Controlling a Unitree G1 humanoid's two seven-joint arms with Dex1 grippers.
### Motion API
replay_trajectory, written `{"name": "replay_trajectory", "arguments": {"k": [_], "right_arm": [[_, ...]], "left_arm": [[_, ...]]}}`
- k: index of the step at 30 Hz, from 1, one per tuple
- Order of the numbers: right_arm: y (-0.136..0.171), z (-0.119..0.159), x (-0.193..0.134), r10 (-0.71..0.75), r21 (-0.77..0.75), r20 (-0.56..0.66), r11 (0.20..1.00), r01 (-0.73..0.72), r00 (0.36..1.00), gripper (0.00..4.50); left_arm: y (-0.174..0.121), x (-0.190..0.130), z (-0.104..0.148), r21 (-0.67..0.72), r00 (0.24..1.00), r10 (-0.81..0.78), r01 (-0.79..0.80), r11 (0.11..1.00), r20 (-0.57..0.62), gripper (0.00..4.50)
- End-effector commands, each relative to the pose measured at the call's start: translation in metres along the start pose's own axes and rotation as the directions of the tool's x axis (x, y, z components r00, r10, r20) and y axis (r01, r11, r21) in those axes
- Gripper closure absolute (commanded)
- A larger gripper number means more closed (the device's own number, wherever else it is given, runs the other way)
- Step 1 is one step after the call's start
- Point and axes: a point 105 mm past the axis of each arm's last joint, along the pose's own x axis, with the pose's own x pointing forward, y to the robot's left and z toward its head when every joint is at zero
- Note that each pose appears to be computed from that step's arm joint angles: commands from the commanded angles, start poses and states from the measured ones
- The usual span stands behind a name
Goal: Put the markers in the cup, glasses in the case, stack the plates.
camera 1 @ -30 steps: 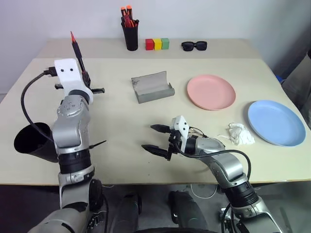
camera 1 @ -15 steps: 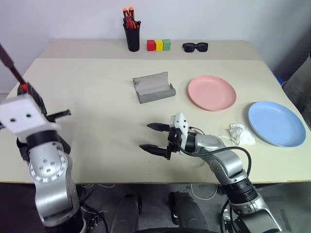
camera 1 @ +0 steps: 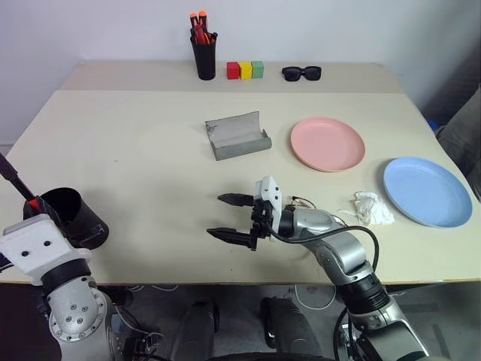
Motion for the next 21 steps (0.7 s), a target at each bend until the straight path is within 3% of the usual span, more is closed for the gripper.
{"name": "replay_trajectory", "arguments": {"k": [1,6,9,15,21], "right_arm": [[0.0032,0.0087,0.0027,0.009,-0.027,0.032,1.0,-0.008,0.999,0.0],[0.0029,0.0085,0.0033,0.005,-0.022,0.036,1.0,-0.004,0.999,0.0],[0.0034,0.0083,0.0046,0.006,-0.016,0.039,1.0,-0.005,0.999,0.0],[0.0038,0.0089,0.0043,0.007,-0.014,0.039,1.0,-0.007,0.999,0.0],[0.0038,0.0088,0.0035,0.006,-0.011,0.038,1.0,-0.006,0.999,0.0]], "left_arm": [[0.0037,-0.0006,-0.0019,0.012,1.0,0.019,-0.019,1.0,0.005,4.45],[0.0048,-0.0008,-0.0067,0.005,0.999,0.026,-0.026,1.0,-0.019,4.45],[0.0031,-0.0013,-0.0078,-0.009,0.999,0.024,-0.024,1.0,-0.026,3.37],[0.0005,-0.0014,-0.0057,0.003,0.999,0.034,-0.034,0.999,-0.02,0.27],[-0.0011,-0.001,-0.0075,0.001,0.999,0.036,-0.036,0.999,-0.028,0.27]]}}
